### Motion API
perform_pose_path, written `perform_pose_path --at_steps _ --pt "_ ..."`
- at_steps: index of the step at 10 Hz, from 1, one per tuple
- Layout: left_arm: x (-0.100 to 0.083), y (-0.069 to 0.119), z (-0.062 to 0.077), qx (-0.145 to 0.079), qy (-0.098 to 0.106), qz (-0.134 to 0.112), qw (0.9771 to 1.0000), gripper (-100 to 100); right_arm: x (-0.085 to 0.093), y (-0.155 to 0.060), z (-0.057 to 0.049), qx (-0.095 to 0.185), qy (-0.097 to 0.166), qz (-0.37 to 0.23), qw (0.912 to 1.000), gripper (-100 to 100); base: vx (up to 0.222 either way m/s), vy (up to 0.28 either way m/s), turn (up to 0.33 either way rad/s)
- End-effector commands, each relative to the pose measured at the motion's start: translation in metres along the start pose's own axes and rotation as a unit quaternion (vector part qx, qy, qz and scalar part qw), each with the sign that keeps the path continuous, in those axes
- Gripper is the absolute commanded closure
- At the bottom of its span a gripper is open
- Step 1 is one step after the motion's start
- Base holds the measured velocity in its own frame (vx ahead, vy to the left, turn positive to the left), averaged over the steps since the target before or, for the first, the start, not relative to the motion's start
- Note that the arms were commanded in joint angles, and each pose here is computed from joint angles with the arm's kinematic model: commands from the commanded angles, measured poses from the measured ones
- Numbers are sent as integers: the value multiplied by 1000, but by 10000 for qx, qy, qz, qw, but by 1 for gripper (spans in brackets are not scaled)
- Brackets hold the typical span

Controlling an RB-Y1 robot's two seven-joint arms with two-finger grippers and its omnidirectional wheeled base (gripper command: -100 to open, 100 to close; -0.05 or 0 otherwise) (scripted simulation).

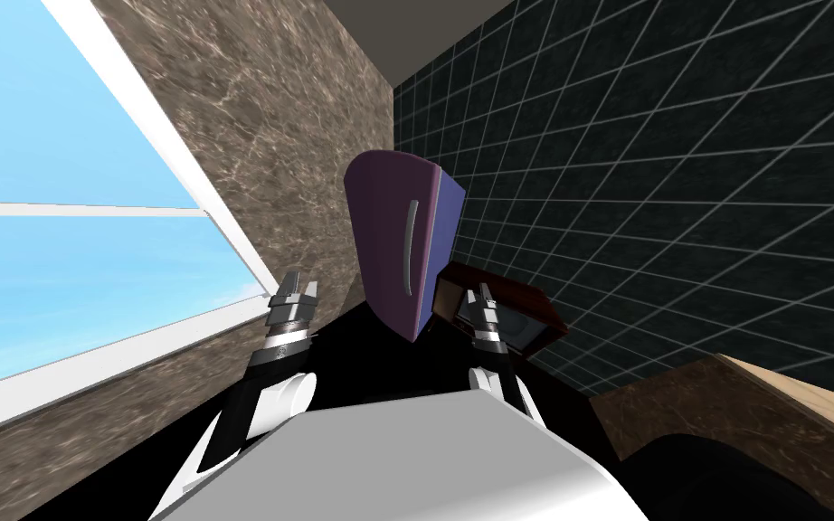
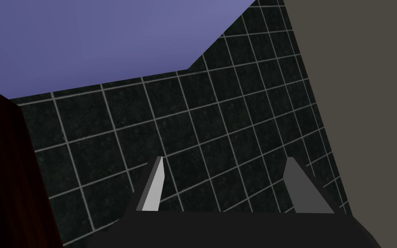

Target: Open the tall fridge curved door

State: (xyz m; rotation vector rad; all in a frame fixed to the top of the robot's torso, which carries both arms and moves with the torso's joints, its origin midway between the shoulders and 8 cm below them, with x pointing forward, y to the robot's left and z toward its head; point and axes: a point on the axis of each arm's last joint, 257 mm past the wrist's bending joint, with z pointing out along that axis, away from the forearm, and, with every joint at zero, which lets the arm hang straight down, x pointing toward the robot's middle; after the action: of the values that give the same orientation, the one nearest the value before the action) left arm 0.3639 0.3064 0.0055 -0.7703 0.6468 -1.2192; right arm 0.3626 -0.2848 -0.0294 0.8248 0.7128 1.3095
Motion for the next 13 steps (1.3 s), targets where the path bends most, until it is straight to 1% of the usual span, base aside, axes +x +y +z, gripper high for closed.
perform_pose_path --at_steps 1,9,10,13 --pt "0 0 0 0 0 0 10000 0 0 0 0 0 0 0 10000 0 0 0 0" --pt "0 0 0 2 0 0 10000 0 0 0 0 -2 0 0 10000 0 0 0 0" --pt "4 3 0 -1 170 118 9998 -100 0 0 0 -2 0 0 10000 0 20 -13 1" --pt "9 16 -3 -37 469 382 9982 -100 0 0 0 2 0 0 10000 0 45 -44 2"
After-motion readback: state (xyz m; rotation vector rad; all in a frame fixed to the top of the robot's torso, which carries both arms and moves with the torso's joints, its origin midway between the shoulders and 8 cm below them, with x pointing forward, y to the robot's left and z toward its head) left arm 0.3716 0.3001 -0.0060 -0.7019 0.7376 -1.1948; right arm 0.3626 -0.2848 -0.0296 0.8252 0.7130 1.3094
